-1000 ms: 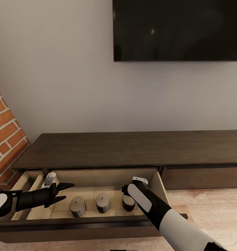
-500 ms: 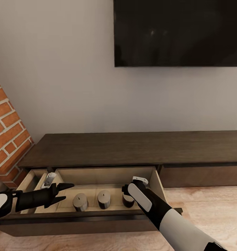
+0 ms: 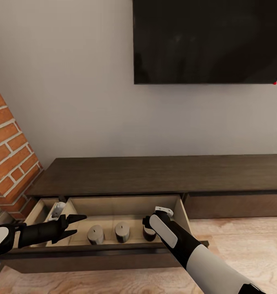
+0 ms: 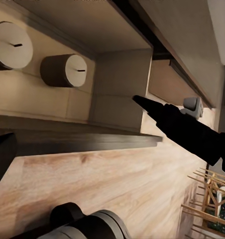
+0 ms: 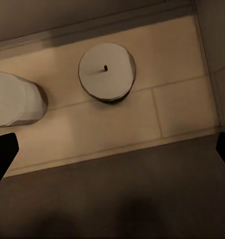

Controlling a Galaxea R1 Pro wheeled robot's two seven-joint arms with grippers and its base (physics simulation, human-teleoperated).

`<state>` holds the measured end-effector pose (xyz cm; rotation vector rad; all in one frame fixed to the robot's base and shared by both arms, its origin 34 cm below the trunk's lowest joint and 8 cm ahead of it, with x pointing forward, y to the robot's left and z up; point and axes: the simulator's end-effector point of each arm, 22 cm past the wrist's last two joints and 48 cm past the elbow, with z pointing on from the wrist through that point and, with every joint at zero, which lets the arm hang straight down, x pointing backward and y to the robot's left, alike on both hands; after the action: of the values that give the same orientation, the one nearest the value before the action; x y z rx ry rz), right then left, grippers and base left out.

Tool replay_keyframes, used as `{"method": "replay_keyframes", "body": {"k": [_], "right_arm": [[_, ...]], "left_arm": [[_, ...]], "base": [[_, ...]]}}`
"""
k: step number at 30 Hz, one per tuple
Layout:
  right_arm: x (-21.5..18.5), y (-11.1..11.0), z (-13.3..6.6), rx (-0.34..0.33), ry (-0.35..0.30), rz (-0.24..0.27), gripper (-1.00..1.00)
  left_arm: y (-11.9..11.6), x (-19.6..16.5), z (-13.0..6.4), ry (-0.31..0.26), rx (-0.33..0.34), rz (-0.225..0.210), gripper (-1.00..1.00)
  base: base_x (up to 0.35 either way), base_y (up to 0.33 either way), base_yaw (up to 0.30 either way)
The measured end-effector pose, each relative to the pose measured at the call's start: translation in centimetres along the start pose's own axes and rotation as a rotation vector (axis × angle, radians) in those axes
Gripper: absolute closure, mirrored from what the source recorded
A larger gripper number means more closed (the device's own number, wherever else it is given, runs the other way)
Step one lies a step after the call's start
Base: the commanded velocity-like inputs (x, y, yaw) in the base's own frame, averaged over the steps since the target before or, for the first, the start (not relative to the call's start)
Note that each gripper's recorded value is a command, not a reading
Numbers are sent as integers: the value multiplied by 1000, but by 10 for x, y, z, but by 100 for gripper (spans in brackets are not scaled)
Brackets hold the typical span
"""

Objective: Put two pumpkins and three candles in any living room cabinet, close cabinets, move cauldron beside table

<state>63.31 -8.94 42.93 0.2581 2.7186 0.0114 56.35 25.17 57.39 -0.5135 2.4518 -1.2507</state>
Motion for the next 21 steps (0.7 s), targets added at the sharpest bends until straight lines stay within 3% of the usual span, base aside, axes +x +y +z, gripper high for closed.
{"method": "replay_keyframes", "body": {"k": [21], "right_arm": [[-27, 6, -38, -11, -1, 3, -100]], "left_arm": [[-39, -15, -21, 0, 0, 1, -100]], "base": [[-1, 0, 0]]}}
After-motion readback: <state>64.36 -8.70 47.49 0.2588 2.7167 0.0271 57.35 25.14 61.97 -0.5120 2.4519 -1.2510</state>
